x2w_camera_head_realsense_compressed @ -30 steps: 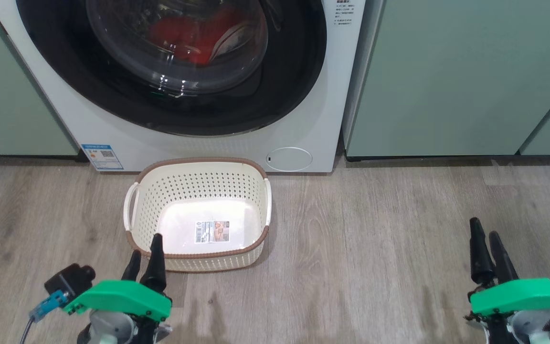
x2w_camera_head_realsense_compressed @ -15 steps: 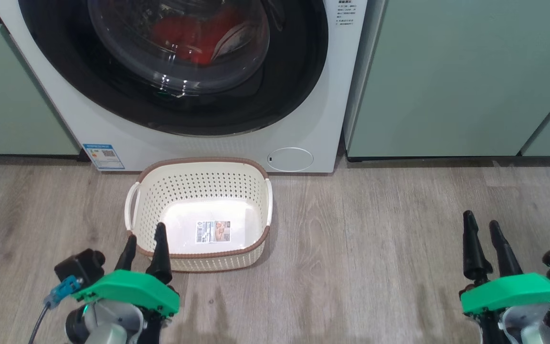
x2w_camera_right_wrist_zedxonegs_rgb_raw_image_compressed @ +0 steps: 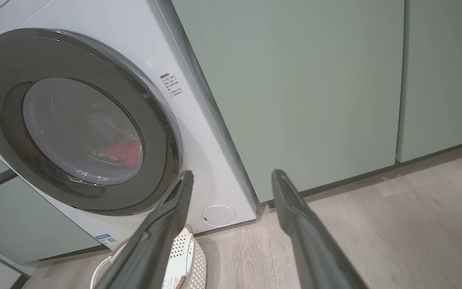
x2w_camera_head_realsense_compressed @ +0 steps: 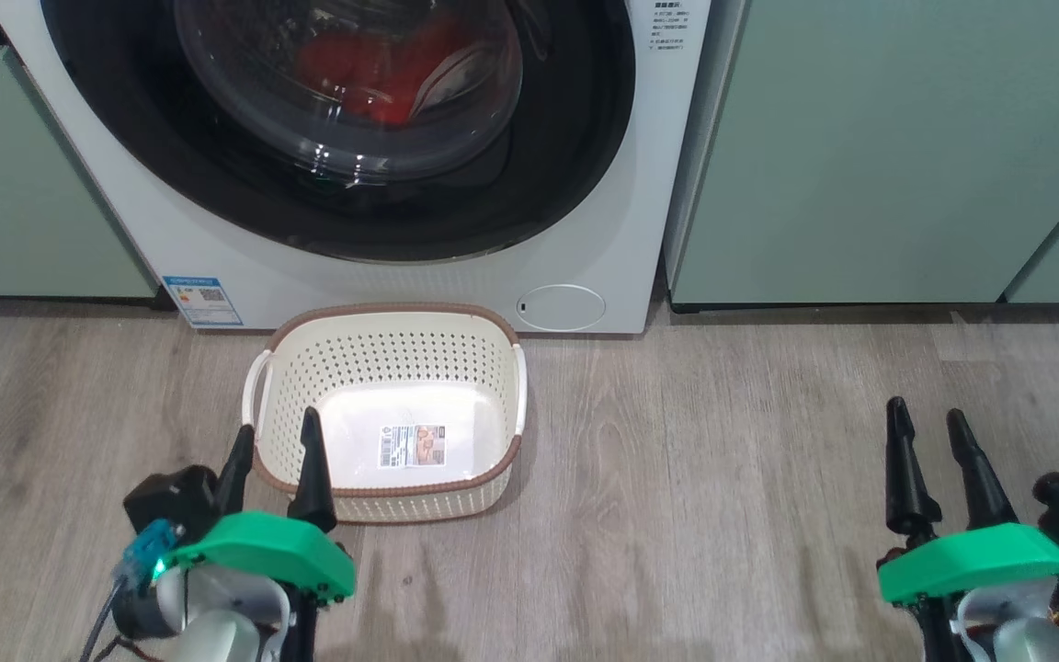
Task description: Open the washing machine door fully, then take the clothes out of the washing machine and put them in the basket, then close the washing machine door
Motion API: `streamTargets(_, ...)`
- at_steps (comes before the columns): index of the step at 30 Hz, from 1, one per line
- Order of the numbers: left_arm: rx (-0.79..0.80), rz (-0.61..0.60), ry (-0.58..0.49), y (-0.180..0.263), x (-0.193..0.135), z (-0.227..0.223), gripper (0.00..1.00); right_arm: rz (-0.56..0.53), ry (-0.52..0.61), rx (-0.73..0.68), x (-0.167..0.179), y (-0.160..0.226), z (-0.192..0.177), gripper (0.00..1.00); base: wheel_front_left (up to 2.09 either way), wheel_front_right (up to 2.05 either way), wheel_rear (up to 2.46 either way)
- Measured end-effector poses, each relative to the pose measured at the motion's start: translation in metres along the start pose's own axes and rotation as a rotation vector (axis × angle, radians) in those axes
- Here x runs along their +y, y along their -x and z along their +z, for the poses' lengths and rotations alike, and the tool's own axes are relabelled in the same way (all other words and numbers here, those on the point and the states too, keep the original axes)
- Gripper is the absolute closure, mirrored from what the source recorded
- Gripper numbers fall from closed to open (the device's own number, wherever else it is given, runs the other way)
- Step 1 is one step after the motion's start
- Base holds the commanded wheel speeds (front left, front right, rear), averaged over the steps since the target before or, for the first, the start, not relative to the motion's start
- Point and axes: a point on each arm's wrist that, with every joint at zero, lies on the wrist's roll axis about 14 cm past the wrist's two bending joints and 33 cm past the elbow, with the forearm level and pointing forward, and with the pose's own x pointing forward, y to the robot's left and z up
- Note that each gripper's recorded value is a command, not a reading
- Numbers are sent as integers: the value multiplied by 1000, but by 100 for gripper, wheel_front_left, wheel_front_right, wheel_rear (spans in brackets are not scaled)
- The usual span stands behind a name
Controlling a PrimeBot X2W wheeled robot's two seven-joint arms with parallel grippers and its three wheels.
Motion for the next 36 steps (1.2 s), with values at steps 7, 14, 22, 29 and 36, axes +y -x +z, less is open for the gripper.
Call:
streamTargets(7, -48, -3, -79, -2, -2, 9, 0, 25, 80, -32, 6, -6, 9, 0, 0, 0, 0)
streamTargets(14, -96, -9, -151, -2, -4, 18, 0, 44, 163, -52, 11, -7, 13, 0, 0, 0, 0)
streamTargets(22, -158, -1, -229, -4, -4, 30, 0, 58, 230, -65, 14, -8, 14, 0, 0, 0, 0)
streamTargets(29, -201, 15, -295, -3, 0, 38, 0, 71, 288, -77, 16, -8, 15, 0, 0, 0, 0)
streamTargets(36, -234, 32, -364, -3, 5, 42, 0, 87, 358, -102, 20, -12, 20, 0, 0, 0, 0)
